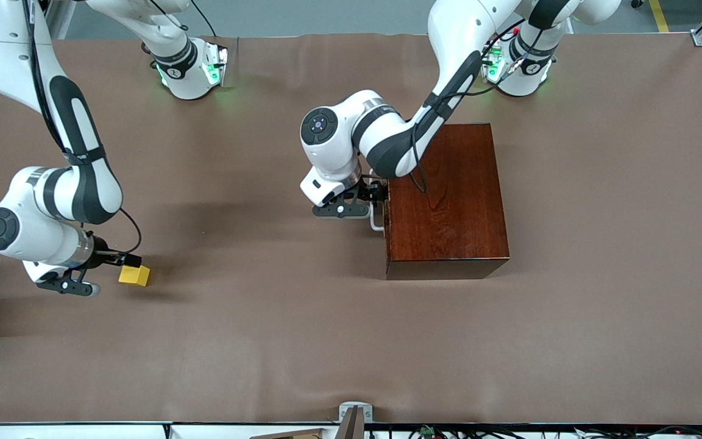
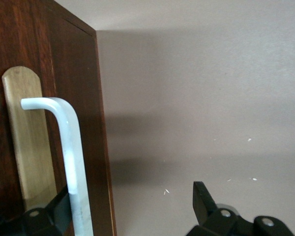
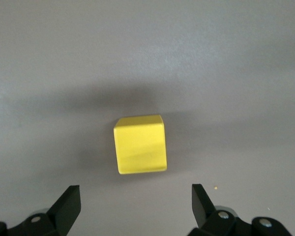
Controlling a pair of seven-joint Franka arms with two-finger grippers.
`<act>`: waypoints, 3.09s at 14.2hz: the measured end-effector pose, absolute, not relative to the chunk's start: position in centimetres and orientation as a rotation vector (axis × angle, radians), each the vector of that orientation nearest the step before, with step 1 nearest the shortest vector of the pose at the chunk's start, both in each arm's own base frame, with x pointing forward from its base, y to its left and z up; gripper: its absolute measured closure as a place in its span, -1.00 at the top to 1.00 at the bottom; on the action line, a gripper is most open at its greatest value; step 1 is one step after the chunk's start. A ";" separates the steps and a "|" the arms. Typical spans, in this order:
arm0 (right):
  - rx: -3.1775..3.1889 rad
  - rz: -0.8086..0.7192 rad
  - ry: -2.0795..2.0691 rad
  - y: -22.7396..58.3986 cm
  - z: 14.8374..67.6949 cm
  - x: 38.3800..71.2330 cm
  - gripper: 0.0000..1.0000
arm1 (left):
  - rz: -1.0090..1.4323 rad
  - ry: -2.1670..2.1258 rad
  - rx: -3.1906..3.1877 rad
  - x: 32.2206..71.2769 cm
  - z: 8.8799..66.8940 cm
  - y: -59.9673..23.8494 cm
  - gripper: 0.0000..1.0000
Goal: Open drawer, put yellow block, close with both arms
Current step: 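Pull the drawer open with the left gripper while the right gripper grasps the cube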
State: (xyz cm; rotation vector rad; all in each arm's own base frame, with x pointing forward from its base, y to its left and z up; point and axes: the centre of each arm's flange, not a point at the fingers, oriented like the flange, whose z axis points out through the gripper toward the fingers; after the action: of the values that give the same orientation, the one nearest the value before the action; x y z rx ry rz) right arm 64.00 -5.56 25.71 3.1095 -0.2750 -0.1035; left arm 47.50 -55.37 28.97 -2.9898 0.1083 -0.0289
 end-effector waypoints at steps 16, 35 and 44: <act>3.099 -0.032 -0.256 -5.3 19.2 64.6 1.00 | -0.098 0.055 -3.156 46.4 29.7 -58.5 1.00; 3.090 -0.001 -0.202 -5.5 19.5 65.2 0.12 | -0.146 0.038 -3.334 45.2 30.5 -61.4 1.00; 3.064 0.059 0.371 -6.8 23.6 66.5 0.12 | -0.128 -0.002 -3.378 45.3 31.1 -61.7 1.00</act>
State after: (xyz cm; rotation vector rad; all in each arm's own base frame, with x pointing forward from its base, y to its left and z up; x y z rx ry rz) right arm 66.52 -6.82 23.63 3.0645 0.3714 0.0595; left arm 45.30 -61.72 31.07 -3.3783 -0.0025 -0.1276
